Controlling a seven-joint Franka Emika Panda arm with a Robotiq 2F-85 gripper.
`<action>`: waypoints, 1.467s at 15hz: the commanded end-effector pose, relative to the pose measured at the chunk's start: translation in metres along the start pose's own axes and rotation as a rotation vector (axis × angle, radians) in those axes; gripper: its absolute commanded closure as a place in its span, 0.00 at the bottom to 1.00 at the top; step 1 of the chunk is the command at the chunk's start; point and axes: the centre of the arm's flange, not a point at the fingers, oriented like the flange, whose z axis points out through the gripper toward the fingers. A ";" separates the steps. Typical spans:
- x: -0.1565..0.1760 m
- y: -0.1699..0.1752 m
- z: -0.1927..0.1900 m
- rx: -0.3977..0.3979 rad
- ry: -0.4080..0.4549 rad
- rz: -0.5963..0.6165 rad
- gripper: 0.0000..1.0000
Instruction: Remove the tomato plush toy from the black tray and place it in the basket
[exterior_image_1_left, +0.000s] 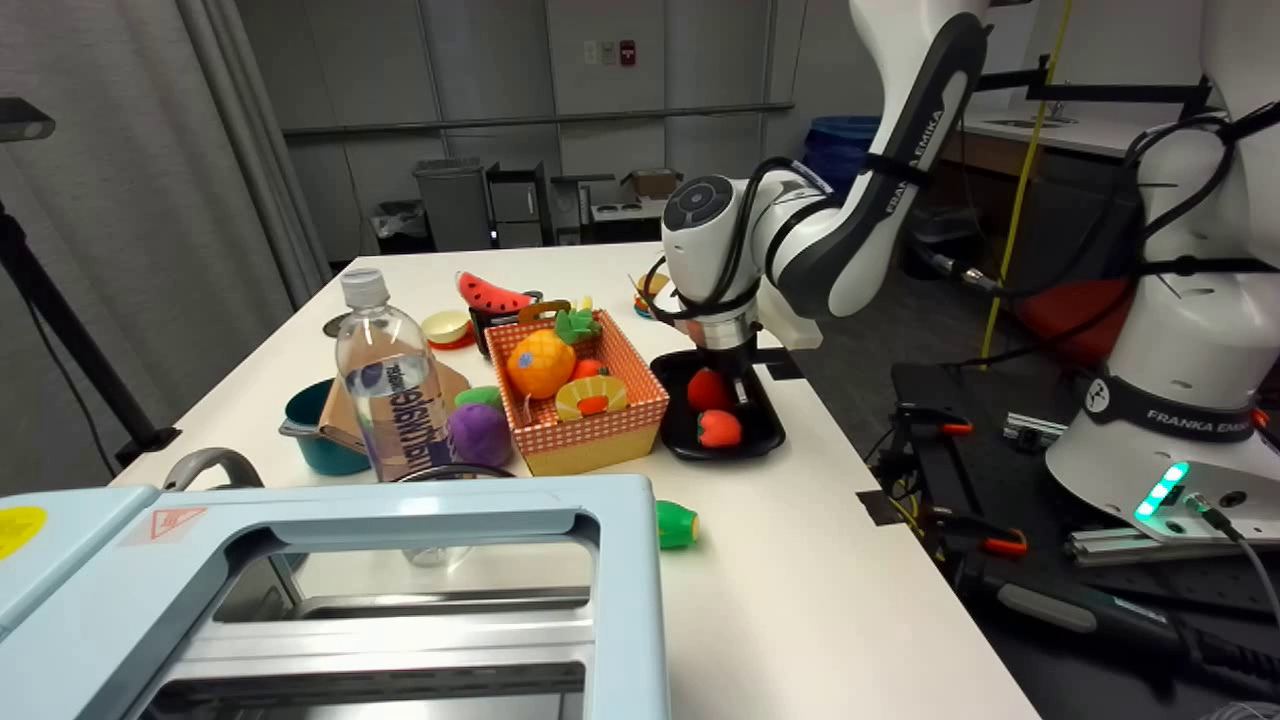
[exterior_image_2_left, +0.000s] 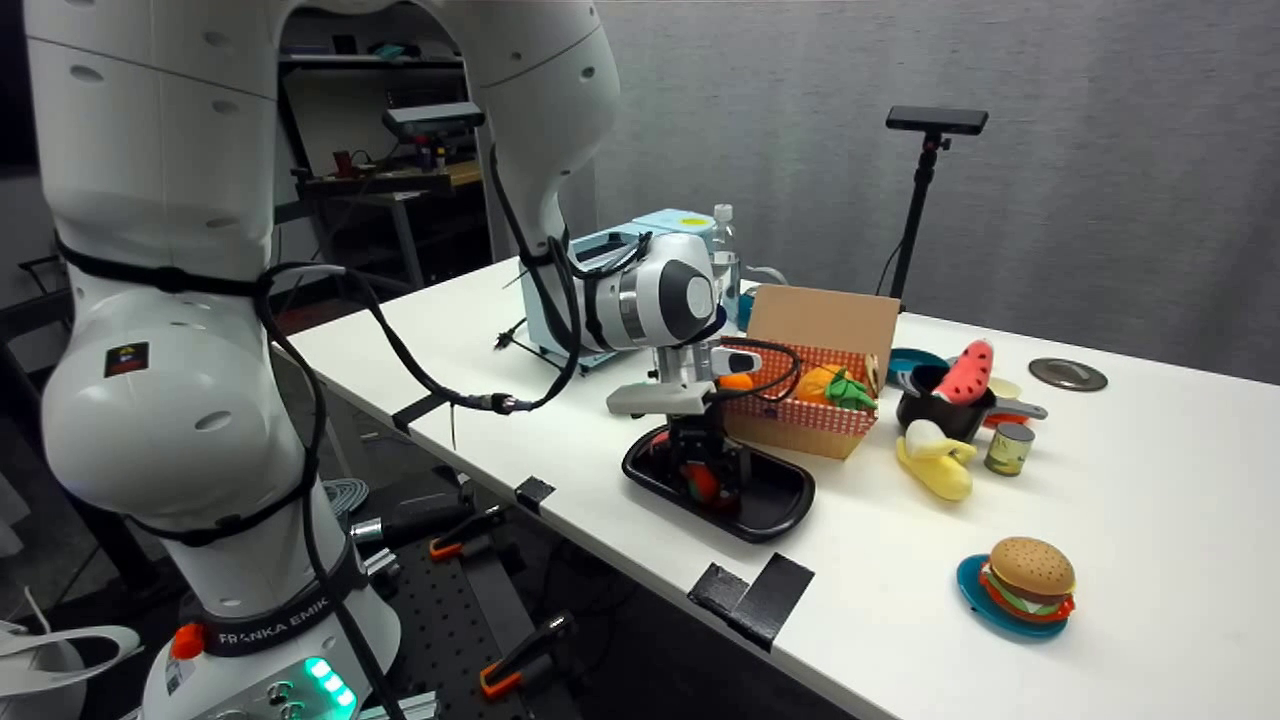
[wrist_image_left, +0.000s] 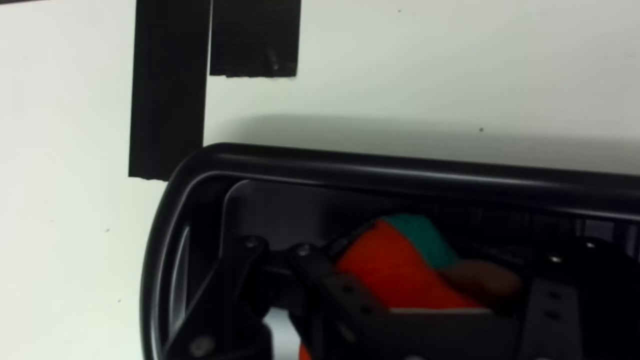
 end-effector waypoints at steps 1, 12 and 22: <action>0.010 0.004 0.000 -0.015 0.008 0.028 1.00; 0.061 0.043 -0.088 -0.084 0.136 0.186 1.00; 0.102 0.034 -0.151 -0.143 0.164 0.282 1.00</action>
